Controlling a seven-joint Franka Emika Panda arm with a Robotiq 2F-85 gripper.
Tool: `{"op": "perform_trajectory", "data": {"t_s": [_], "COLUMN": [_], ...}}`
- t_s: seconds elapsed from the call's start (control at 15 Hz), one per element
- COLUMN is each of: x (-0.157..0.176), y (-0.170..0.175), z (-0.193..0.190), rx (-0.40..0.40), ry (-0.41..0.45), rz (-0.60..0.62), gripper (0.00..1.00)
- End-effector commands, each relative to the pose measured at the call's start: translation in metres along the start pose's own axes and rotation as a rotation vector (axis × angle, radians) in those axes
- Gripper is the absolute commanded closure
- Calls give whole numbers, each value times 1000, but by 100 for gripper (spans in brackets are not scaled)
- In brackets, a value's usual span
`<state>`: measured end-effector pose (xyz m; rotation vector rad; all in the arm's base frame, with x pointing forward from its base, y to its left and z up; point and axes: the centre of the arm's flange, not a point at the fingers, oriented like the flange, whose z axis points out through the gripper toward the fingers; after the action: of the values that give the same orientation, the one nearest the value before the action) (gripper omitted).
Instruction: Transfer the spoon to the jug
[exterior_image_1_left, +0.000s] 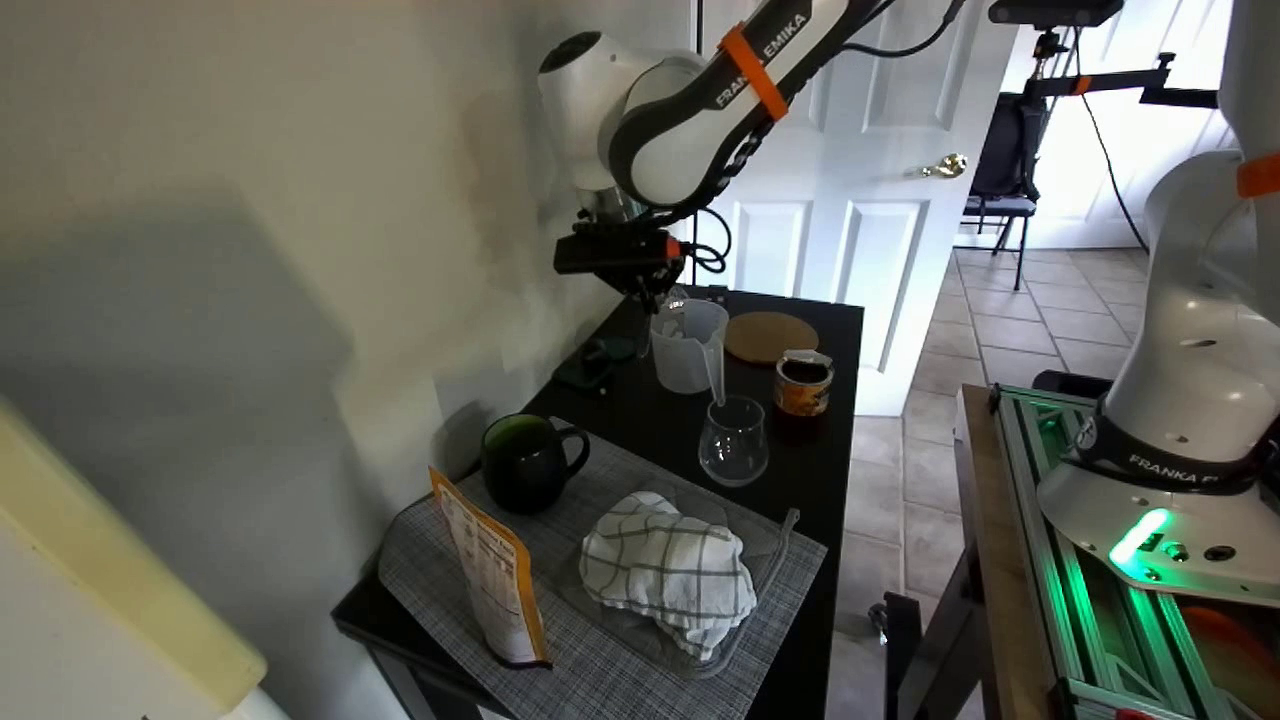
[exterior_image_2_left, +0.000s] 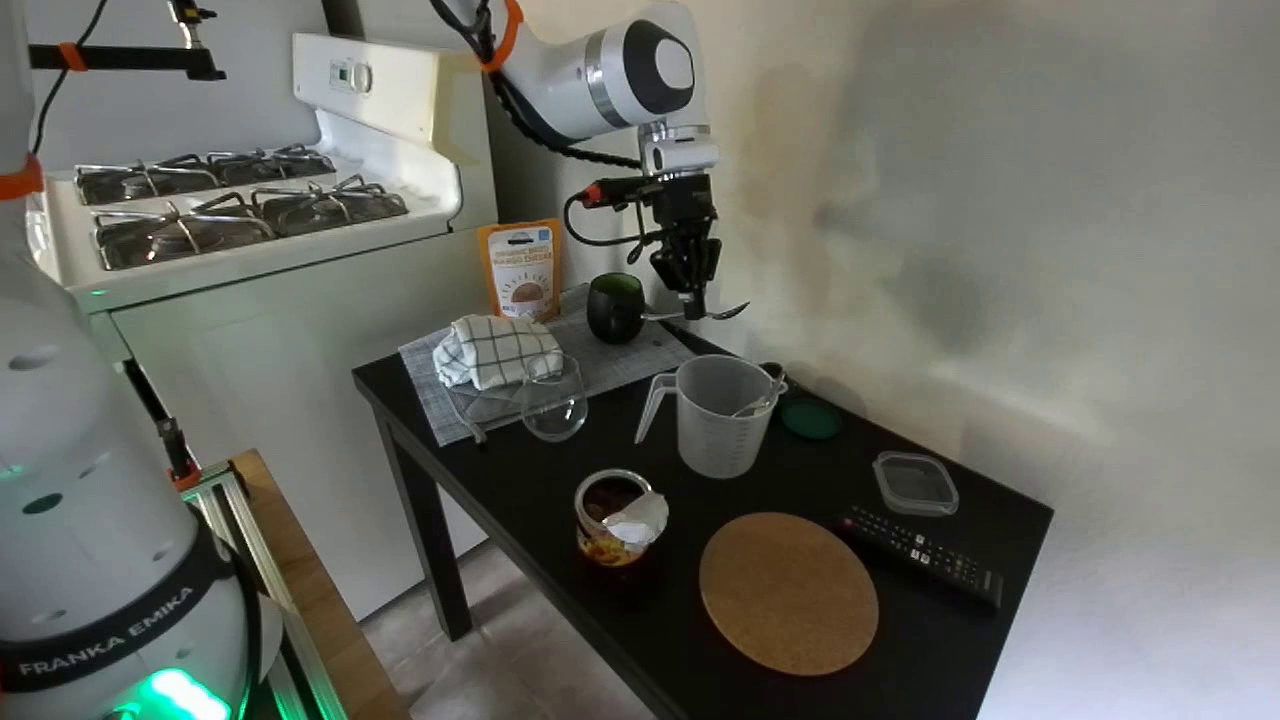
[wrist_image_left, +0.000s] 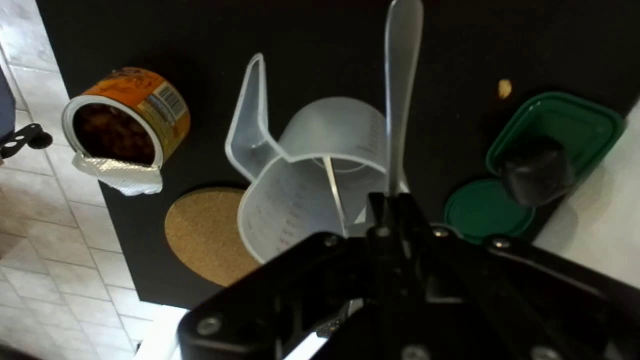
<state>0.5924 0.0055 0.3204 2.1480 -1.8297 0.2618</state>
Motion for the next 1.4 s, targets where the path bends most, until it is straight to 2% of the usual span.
{"op": "perform_trajectory", "data": {"t_s": [0.0, 0.13, 0.4, 0.6, 0.87, 1.13, 1.2, 1.27, 1.33], "x": [25, 43, 74, 85, 88, 65, 58, 52, 58], "y": [55, 68, 81, 79, 59, 40, 34, 31, 46], "z": [-25, -31, -24, -9, 16, 39, 44, 47, 43], "rx": [26, -8, -164, -250, -266, -323, -320, -297, -303], "ry": [71, 108, 162, 176, 229, 312, 297, 233, 260], "rz": [127, 188, 279, 298, 256, 150, 105, 50, 120], "gripper": [98, 98, 98, 98, 98, 98, 98, 98, 93]}}
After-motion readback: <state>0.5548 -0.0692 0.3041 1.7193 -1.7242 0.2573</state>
